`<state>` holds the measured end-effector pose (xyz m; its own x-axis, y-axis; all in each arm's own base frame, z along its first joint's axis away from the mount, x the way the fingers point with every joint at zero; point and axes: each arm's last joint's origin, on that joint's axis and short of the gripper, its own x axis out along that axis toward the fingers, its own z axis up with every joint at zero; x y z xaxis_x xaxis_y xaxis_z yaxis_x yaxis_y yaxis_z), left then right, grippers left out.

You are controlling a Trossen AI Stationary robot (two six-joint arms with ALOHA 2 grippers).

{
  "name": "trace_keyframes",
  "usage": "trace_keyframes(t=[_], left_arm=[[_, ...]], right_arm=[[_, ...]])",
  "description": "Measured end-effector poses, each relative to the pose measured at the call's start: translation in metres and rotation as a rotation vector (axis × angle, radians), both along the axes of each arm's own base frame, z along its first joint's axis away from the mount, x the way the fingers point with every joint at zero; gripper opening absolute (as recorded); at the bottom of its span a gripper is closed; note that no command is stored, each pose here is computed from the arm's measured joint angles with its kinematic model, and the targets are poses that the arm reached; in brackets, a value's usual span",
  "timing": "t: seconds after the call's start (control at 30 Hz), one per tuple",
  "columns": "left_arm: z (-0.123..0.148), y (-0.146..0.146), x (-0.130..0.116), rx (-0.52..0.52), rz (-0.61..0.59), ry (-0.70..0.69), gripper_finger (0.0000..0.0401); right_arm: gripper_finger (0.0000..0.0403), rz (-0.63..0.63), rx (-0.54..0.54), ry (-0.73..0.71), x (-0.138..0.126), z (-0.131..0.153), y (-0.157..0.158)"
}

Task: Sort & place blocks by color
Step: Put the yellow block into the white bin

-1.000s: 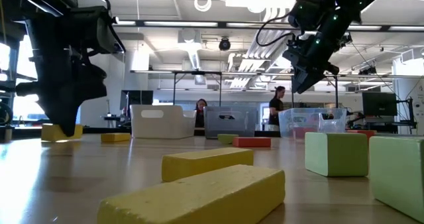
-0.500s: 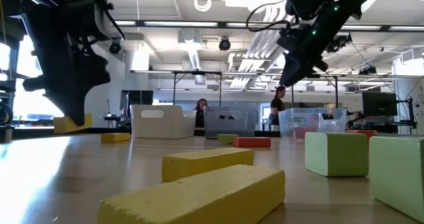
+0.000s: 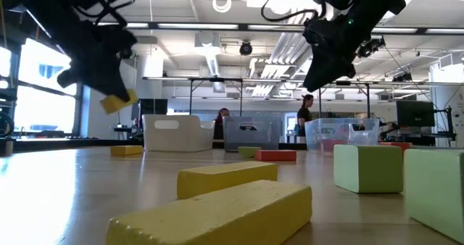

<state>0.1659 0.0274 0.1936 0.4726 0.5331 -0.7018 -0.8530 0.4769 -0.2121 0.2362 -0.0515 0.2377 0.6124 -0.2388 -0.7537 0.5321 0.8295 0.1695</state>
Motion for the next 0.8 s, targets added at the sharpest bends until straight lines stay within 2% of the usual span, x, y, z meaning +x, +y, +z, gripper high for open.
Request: trace_keyframes(t=[0.2, 0.43, 0.6, 0.8], left_arm=[[0.018, 0.008, 0.013, 0.15, -0.072, -0.14, 0.0013], [0.031, 0.021, 0.019, 0.252, -0.121, -0.217, 0.0013], [0.037, 0.033, 0.02, 0.383, -0.161, -0.17, 0.0013], [0.037, 0.048, 0.019, 0.457, -0.162, -0.099, 0.0013]], right_arm=[[0.011, 0.085, 0.062, 0.015, 0.002, -0.002, 0.02], [0.011, 0.155, 0.099, 0.071, -0.001, -0.005, 0.04], [0.011, 0.206, 0.1, 0.108, -0.004, -0.007, 0.052], [0.011, 0.273, 0.136, 0.145, -0.007, -0.009, 0.064]])
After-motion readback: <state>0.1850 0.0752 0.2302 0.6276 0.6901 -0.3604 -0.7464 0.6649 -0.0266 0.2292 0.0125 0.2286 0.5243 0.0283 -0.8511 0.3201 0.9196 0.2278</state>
